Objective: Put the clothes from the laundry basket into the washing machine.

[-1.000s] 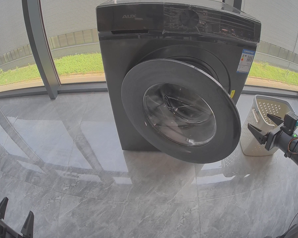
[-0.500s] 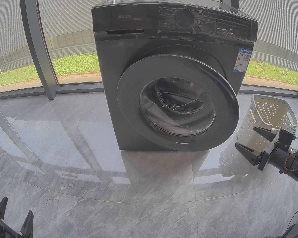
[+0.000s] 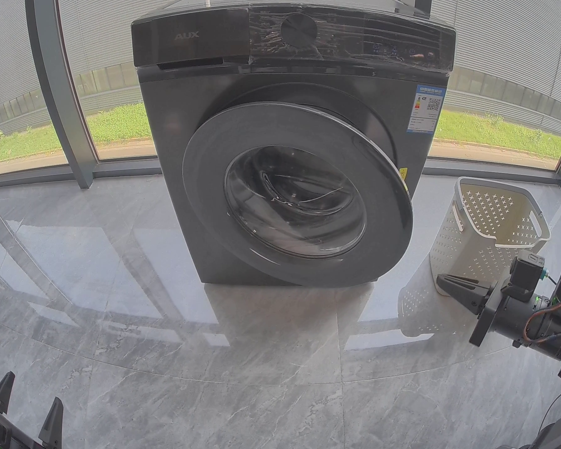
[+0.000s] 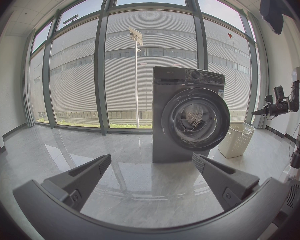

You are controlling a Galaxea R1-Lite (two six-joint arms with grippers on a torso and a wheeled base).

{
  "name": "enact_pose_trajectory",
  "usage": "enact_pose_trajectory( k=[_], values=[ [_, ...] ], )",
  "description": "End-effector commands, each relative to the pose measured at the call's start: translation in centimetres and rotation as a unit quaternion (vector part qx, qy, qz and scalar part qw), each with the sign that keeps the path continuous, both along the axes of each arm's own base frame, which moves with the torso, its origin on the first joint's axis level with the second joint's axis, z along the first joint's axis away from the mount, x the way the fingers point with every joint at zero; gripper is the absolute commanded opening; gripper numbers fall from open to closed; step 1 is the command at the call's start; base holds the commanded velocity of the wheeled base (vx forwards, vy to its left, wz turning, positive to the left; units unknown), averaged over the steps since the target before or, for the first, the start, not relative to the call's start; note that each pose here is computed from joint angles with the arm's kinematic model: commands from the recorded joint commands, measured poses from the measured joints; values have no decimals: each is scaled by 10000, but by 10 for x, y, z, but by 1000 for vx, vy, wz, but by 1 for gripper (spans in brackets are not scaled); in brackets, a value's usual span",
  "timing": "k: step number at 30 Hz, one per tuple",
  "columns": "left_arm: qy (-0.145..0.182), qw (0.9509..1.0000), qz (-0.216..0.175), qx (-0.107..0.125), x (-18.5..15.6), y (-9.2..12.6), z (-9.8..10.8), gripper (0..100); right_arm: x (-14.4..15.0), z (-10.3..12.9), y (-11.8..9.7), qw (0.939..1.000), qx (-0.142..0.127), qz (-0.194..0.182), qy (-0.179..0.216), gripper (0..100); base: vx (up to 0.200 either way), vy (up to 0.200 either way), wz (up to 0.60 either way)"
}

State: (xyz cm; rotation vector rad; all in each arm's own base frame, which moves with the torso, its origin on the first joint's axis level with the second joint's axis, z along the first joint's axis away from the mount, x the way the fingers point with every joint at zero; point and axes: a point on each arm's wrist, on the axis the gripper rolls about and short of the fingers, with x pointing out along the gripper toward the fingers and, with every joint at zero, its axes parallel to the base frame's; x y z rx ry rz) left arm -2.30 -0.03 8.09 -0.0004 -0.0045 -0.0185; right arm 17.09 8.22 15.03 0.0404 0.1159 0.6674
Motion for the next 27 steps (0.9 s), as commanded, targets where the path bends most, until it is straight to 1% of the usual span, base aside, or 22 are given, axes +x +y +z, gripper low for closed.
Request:
enact_pose_trajectory(
  k=[1,7,10,11,12,14,15,19,22,24,26,27],
  values=[
    [14,10000,1,10,0,0,-5,100,-4,-5,10,9996,-42,258,116,0,200,0,0],
    [15,10000,0,-6,0,0,-5,100,1,-12,11,9993,-63,211,311,0,200,0,0],
    [7,10000,0,-6,0,0,-5,100,4,-16,14,9984,57,206,519,0,200,0,0],
    [7,10000,0,-6,0,0,-5,100,4,-16,14,9984,57,206,519,0,200,0,0],
    [7,10000,0,-13,0,0,-5,100,6,-16,14,9983,144,180,542,0,200,0,0],
    [7,10000,0,-13,0,0,-5,100,8,-16,15,9982,178,169,541,0,200,0,0],
    [7,10000,0,-13,0,0,-5,100,13,-19,17,9981,227,140,560,0,200,0,0],
    [7,10000,0,-13,0,0,-5,100,23,-27,21,9981,251,125,542,0,200,0,0],
    [15,10000,-7,-5,0,0,-5,100,35,-41,27,9984,254,66,504,0,0,0,0],
    [7,10000,-7,-5,0,0,-5,100,39,-45,29,9985,265,5,482,0,0,0,0],
    [7,10000,-7,2,0,0,-5,100,51,-54,33,9987,327,-254,303,0,0,0,0],
    [22,10000,-7,10,0,0,-5,100,54,-56,34,9986,328,-307,292,0,0,0,0]
  ],
)
